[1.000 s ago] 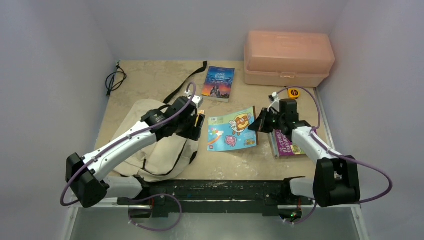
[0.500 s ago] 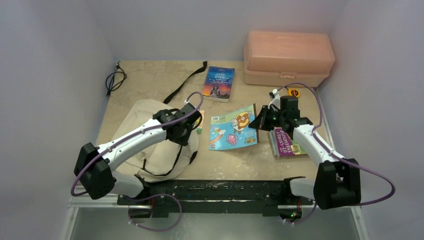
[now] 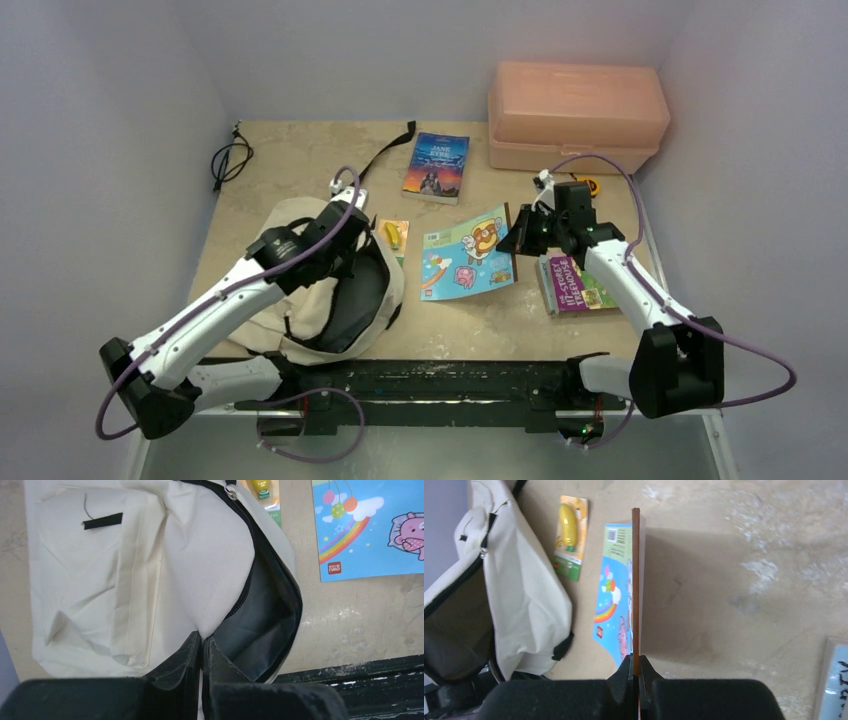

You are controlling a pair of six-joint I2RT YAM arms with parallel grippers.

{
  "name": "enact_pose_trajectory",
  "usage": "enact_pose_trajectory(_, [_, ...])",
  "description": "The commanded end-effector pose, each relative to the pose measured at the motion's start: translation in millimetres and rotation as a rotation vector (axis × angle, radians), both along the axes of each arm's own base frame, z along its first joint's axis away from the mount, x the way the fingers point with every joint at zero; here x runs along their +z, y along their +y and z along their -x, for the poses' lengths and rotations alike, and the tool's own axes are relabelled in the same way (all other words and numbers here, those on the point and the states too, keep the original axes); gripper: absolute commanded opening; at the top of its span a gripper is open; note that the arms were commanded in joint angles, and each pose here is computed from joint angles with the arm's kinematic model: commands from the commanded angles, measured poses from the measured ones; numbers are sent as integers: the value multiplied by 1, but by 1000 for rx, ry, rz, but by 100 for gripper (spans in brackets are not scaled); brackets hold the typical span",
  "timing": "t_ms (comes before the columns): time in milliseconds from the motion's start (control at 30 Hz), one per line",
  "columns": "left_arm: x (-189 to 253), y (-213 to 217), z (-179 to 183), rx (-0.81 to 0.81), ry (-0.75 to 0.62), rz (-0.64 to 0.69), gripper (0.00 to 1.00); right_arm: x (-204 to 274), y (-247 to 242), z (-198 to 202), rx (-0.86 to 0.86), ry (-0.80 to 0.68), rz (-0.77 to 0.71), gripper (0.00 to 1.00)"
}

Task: Pack the student bag
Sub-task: Place the book in the student bag.

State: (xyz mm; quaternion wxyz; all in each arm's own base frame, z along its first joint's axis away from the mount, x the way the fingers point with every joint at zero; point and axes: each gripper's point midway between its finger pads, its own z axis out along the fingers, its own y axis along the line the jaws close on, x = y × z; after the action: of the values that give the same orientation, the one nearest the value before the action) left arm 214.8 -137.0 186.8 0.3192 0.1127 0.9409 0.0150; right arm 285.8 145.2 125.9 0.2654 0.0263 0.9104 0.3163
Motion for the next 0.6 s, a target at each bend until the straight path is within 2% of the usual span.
enact_pose_trajectory(0, [59,10,-21,62,-222,101,0,81,32,-6,91,-193,-10,0])
enact_pose_trajectory(267, [79,32,-45,115,-238,194,0,199,78,17,172,-379,-154,0])
enact_pose_trajectory(400, [99,33,-52,104,-257,250,0,229,89,30,220,-411,-199,0])
enact_pose_trajectory(567, [124,37,-60,103,-319,252,0,271,110,60,349,-423,-350,0])
